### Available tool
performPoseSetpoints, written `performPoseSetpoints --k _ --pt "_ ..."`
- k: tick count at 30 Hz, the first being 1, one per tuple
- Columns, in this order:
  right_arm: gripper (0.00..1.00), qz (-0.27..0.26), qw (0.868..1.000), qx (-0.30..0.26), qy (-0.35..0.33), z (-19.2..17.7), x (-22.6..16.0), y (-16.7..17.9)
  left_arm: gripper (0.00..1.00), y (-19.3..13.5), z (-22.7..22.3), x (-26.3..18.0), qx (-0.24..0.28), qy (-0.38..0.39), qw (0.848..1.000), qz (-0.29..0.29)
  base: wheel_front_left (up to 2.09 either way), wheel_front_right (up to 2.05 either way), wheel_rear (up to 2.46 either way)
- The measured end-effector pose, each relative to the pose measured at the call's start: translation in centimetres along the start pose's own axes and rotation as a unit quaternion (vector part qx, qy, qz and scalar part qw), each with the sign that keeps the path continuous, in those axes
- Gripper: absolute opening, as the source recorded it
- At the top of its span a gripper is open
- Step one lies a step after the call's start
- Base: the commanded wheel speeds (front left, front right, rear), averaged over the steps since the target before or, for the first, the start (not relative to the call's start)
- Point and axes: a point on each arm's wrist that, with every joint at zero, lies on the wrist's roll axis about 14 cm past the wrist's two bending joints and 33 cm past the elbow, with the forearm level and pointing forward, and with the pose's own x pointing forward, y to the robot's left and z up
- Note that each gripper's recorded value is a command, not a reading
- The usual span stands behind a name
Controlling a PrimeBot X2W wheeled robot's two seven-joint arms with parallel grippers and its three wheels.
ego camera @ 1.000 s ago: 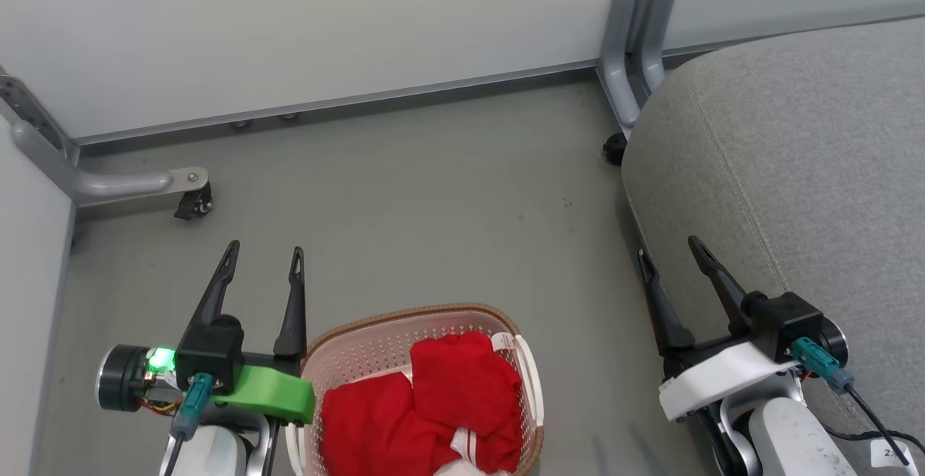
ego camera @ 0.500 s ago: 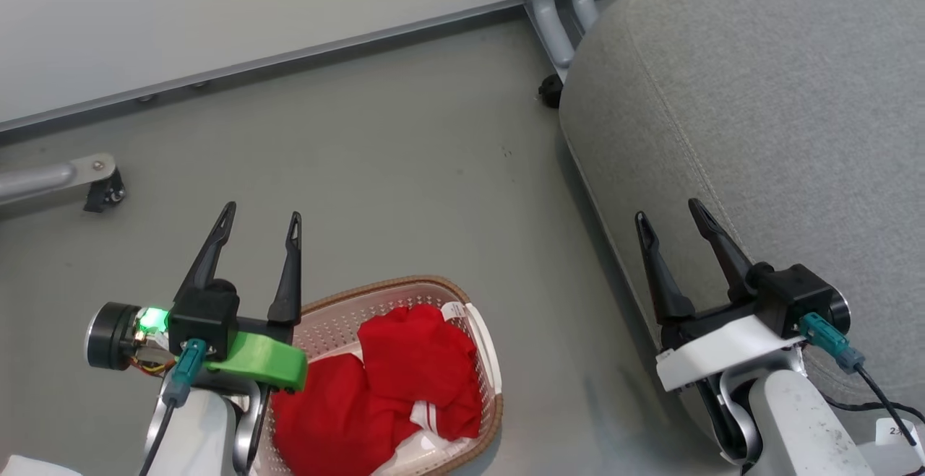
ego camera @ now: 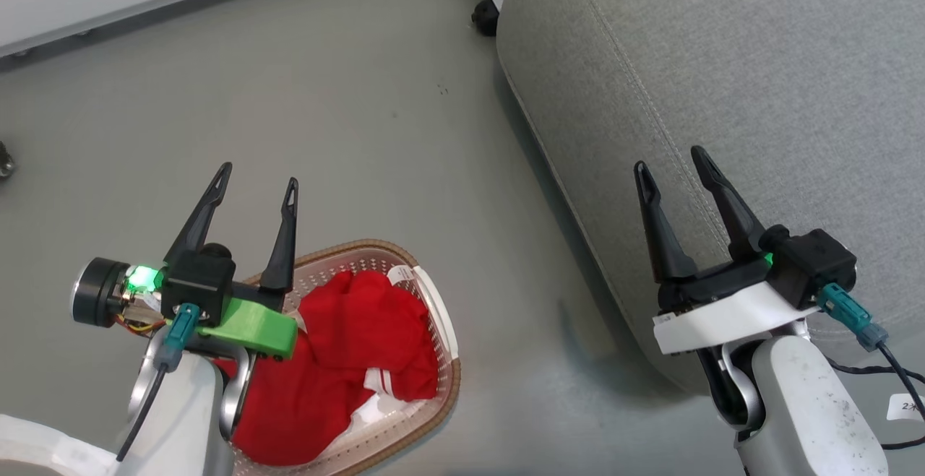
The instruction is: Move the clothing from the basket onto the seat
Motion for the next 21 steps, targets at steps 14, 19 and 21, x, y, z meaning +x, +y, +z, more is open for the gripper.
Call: performPoseSetpoints --k 14,19,21 --pt "1.0 -0.023 1.0 -0.007 0.016 -1.8 1.4 -2.1 1.0 -2.7 -7.3 3.3 -0.014 0.066 0.995 -0.073 0.0 0.0 0.0" --pt "1.0 -0.022 0.999 -0.009 0.023 -2.8 2.2 -2.2 1.0 -3.6 -11.2 3.3 -0.014 0.111 0.989 -0.101 0.0 0.0 0.0" --pt "1.0 -0.02 0.999 -0.011 0.026 -3.2 2.5 -2.2 1.0 -4.0 -12.8 3.0 -0.016 0.131 0.985 -0.11 0.0 0.0 0.0"
